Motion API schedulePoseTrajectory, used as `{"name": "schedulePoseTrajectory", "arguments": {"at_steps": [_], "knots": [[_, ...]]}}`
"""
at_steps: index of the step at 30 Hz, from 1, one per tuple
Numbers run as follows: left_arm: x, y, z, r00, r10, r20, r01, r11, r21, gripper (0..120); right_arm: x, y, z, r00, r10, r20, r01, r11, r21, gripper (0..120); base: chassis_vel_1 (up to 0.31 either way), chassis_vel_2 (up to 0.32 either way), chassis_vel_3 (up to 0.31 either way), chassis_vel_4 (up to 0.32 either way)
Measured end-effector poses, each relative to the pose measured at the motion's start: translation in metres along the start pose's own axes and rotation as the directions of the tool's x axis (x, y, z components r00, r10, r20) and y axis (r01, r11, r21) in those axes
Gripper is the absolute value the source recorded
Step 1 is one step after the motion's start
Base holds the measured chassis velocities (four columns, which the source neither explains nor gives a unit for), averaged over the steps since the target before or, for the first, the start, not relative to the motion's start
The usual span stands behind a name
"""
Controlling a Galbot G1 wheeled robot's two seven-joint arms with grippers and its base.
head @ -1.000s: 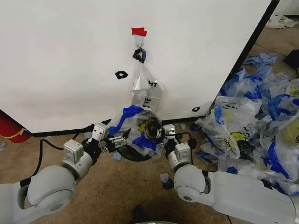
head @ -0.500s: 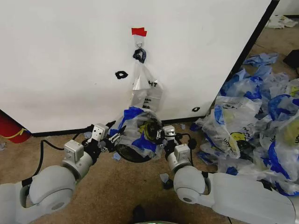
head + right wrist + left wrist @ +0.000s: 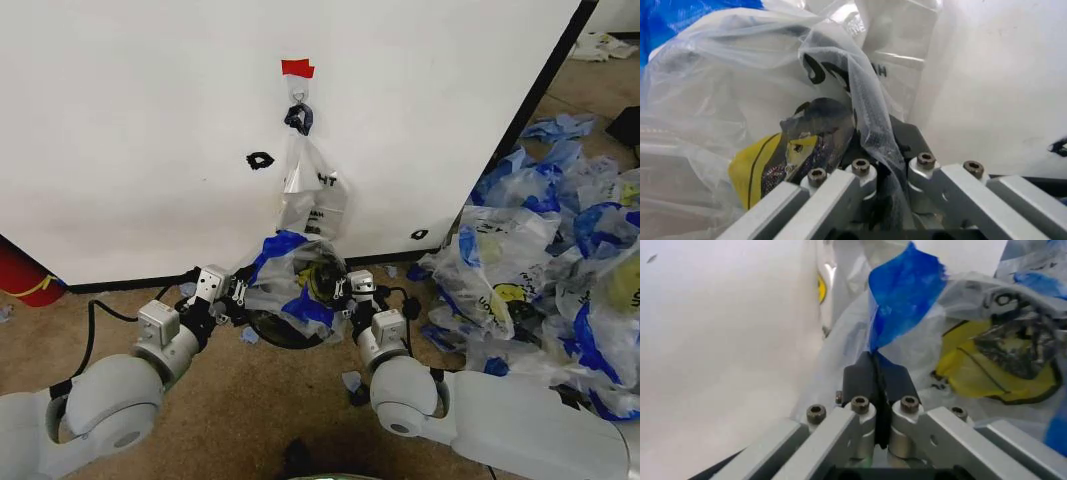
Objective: Pick up the garbage bag from the wall and place it over the trash bin.
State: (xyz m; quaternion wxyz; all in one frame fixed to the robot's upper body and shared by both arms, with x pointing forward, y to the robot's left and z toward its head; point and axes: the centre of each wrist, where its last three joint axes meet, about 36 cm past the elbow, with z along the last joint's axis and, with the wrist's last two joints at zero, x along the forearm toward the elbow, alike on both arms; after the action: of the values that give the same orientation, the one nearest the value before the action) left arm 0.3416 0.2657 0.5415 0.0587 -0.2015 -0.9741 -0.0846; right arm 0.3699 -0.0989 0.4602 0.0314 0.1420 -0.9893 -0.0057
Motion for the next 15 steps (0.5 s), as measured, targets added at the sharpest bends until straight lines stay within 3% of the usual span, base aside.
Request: {"name": "schedulePoseTrajectory", "arguments": {"at_steps": [15], "knots": [[-0.013,0.023,-0.003,0.998,-0.065,0.022,0.065,0.998,-0.021,0,0.006,-0.001,-0.001,1.0,-0.021,0.006,0.022,1.0,-0.012,0,0.0,0.0,0.0,0.0]]}}
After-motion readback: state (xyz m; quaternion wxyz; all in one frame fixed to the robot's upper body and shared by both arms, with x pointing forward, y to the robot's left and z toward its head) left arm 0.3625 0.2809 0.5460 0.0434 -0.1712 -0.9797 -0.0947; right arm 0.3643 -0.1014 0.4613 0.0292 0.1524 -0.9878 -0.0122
